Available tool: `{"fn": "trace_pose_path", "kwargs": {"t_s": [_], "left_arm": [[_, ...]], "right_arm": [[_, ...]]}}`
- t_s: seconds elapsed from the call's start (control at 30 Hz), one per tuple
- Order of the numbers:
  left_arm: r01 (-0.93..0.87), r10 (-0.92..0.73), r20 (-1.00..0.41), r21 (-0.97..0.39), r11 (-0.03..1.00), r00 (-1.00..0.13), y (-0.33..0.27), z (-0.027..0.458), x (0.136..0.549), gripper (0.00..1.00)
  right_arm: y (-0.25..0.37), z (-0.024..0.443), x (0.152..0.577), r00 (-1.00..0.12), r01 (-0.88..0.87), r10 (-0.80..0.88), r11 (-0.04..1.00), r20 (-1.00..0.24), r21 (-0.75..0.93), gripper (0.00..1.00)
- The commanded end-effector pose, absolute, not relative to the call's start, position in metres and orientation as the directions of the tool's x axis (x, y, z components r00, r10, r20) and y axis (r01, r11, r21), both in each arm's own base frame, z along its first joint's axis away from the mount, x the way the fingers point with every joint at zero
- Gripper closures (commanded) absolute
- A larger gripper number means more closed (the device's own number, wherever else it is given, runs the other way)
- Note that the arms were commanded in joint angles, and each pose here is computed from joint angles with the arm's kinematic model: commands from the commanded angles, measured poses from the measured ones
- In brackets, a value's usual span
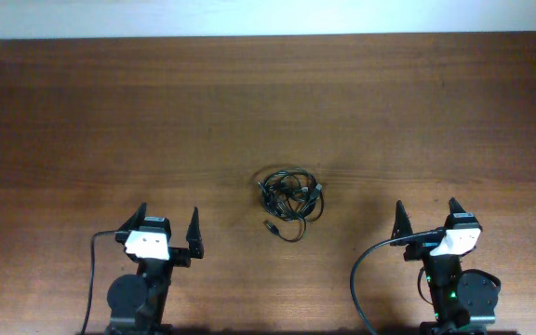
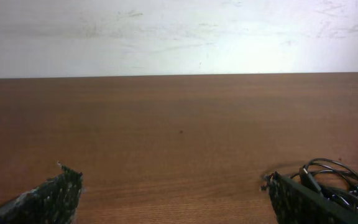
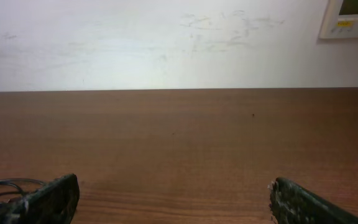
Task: Untangle cables
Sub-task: 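Move both grippers from rest toward the black cable bundle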
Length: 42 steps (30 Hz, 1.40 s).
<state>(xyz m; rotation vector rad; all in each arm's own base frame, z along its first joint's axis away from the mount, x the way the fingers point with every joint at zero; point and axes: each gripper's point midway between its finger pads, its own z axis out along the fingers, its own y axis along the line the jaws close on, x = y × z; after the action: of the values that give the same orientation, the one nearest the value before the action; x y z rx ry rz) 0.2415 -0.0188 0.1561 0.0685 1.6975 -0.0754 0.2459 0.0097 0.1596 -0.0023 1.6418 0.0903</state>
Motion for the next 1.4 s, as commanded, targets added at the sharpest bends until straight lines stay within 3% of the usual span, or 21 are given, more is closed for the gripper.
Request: {"fn": "trace_pose_path", "kwargs": {"t_s": [0.0,0.6,0.83,1.0,1.1,1.27,1.37], "left_arm": [[0.092,-0.001,-0.992,-0.012,0.996,-0.124,-0.020,0.155,0.241,0.01],[0.041,0.000,-0.992,-0.006,0.999,-0.124,-0.011,0.155,0.242,0.01],[0.054,-0.003,-0.995,-0.008,0.998,-0.096,-0.013,0.162,0.243,0.01],[0.151,-0.003,-0.995,-0.017,0.988,-0.098,-0.030,0.203,0.246,0.01],[0.204,0.001,-0.988,-0.031,0.978,-0.154,-0.040,0.234,0.259,0.01],[0.305,0.029,-0.868,-0.142,0.942,-0.495,-0.067,0.283,0.310,0.01],[0.404,0.161,-0.742,-0.159,0.901,-0.651,-0.098,0.289,0.344,0.01]], "right_arm": [[0.007,0.157,0.246,-0.074,-0.045,0.057,0.997,-0.996,0.061,0.01],[0.008,0.157,0.246,-0.074,-0.048,0.057,0.997,-0.996,0.061,0.01],[0.045,0.167,0.238,-0.080,-0.261,0.062,0.962,-0.995,0.081,0.01],[0.050,0.200,0.225,-0.176,-0.282,0.062,0.953,-0.982,0.111,0.01],[0.050,0.226,0.224,-0.270,-0.270,0.063,0.953,-0.961,0.139,0.01],[0.050,0.261,0.242,-0.502,-0.227,0.066,0.952,-0.862,0.205,0.01],[0.050,0.267,0.252,-0.648,-0.187,0.068,0.951,-0.759,0.245,0.01]]}}
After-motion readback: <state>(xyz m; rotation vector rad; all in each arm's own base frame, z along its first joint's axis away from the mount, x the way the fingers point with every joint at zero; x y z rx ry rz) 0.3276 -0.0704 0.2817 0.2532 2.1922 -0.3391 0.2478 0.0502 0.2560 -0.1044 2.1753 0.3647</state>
